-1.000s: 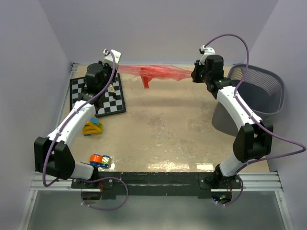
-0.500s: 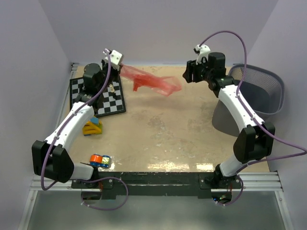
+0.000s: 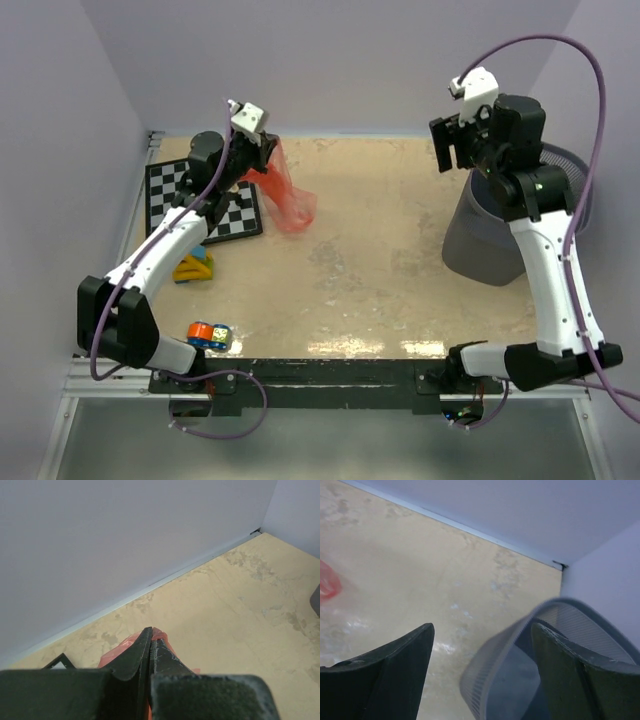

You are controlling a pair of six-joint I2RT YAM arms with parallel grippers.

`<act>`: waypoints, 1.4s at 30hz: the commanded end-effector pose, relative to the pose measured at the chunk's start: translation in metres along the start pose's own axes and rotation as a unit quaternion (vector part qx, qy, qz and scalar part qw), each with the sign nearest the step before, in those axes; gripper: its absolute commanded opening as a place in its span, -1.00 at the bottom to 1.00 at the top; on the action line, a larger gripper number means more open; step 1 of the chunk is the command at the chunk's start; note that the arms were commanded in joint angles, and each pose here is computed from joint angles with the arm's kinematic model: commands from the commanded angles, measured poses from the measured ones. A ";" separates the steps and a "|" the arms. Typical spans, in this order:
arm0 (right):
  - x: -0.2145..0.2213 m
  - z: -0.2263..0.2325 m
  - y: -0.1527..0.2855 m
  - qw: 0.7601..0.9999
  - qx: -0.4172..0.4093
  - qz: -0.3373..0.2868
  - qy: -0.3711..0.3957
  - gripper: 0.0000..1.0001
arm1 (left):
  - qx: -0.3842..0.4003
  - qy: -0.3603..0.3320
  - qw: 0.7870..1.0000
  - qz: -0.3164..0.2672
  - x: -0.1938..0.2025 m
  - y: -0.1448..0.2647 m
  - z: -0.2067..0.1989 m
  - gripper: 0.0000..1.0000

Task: Put the trash bags into the trash bin
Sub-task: Unfold the trash bag at the center of the board, then move the bin to the center of the board.

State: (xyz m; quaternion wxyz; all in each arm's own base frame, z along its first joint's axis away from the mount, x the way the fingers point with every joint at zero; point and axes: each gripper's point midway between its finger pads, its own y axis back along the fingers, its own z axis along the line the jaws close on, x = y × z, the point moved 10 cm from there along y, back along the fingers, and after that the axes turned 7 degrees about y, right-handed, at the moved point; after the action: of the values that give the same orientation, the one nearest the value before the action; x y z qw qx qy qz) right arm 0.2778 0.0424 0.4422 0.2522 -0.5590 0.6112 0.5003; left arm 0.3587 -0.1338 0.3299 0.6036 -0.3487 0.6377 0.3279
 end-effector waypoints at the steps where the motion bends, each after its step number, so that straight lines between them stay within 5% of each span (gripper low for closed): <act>1: 0.043 -0.005 0.032 0.989 0.033 0.135 0.049 0.65 | 0.016 0.029 0.999 -0.038 -0.018 -0.014 -0.006 -1.00; 9: 0.097 0.000 0.031 0.972 0.011 0.231 0.032 0.56 | 0.018 0.034 0.999 -0.034 -0.014 -0.019 -0.007 -1.00; 13: 0.111 0.008 0.015 0.965 -0.021 0.258 0.027 0.31 | 0.006 0.023 0.999 -0.038 -0.017 -0.018 -0.005 -1.00; 14: 0.113 0.009 0.011 0.964 -0.033 0.262 0.026 0.23 | 0.004 0.021 0.999 -0.039 -0.018 -0.018 -0.004 -1.00; 17: 0.112 0.016 -0.003 0.959 -0.108 0.260 0.040 -0.48 | -0.001 0.017 0.999 -0.044 -0.022 -0.015 -0.004 -1.00; 21: 0.084 0.022 -0.011 0.958 -0.214 0.183 0.057 -0.91 | -0.010 0.011 0.998 -0.062 -0.039 -0.011 -0.004 -1.00; 31: 0.021 0.109 -0.028 0.896 -0.404 0.043 0.181 -1.00 | -0.092 0.009 0.983 -0.156 -0.128 0.013 0.002 -1.00; 42: -0.003 0.181 -0.049 0.836 -0.495 -0.013 0.235 -1.00 | -0.124 0.032 0.937 -0.324 -0.233 0.060 -0.009 -1.00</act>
State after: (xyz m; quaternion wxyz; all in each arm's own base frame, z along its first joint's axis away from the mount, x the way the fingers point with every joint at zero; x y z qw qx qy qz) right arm 0.2756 0.1846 0.3425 -0.2197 -0.6548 0.3942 0.6063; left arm 0.3407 -0.1100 0.5037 0.6041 -0.5575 0.5071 0.2592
